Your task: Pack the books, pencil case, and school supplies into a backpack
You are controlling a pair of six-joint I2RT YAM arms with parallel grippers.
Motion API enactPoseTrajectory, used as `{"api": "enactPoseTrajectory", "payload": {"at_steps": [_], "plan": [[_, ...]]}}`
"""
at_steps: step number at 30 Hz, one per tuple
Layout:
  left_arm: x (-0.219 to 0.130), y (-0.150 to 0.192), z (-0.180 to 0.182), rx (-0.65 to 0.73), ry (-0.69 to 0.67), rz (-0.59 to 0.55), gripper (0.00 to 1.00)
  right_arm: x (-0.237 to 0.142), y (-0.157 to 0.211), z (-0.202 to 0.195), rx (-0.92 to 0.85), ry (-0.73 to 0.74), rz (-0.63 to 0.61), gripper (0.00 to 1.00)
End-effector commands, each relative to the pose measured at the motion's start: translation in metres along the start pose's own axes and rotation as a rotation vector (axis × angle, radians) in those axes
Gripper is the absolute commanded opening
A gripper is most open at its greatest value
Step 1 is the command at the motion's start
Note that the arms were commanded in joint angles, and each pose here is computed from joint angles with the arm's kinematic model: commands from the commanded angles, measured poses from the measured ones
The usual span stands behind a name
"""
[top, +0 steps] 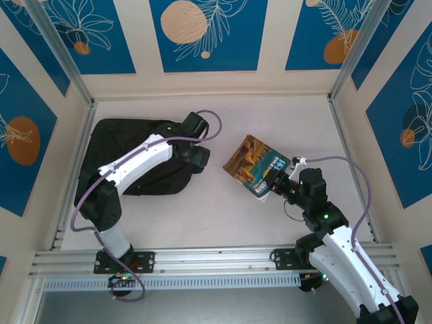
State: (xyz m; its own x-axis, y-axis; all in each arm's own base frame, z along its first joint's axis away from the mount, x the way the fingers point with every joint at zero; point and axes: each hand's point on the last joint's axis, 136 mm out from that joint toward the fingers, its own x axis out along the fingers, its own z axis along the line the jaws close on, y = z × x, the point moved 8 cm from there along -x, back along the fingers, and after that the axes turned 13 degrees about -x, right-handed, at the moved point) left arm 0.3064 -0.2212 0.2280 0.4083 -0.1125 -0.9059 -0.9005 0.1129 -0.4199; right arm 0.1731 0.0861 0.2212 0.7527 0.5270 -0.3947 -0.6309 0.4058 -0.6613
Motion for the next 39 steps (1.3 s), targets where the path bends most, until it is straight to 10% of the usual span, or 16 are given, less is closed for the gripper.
{"api": "enactPoseTrajectory", "payload": {"at_steps": [1, 14, 20, 39], "plan": [[-0.001, 0.006, 0.009, 0.042, -0.001, 0.055, 0.68, -0.011, -0.016, 0.019, -0.049, -0.099, -0.041, 0.0], [0.021, 0.01, 0.03, -0.02, 0.014, 0.11, 0.48, -0.005, -0.013, 0.006, 0.058, -0.136, -0.019, 0.0], [0.016, 0.007, 0.031, -0.04, 0.061, 0.105, 0.0, -0.002, -0.014, 0.006, 0.079, -0.159, -0.009, 0.0], [-0.135, -0.001, -0.004, -0.085, 0.67, -0.208, 0.0, -0.013, -0.049, 0.067, -0.01, -0.396, 0.038, 0.0]]}}
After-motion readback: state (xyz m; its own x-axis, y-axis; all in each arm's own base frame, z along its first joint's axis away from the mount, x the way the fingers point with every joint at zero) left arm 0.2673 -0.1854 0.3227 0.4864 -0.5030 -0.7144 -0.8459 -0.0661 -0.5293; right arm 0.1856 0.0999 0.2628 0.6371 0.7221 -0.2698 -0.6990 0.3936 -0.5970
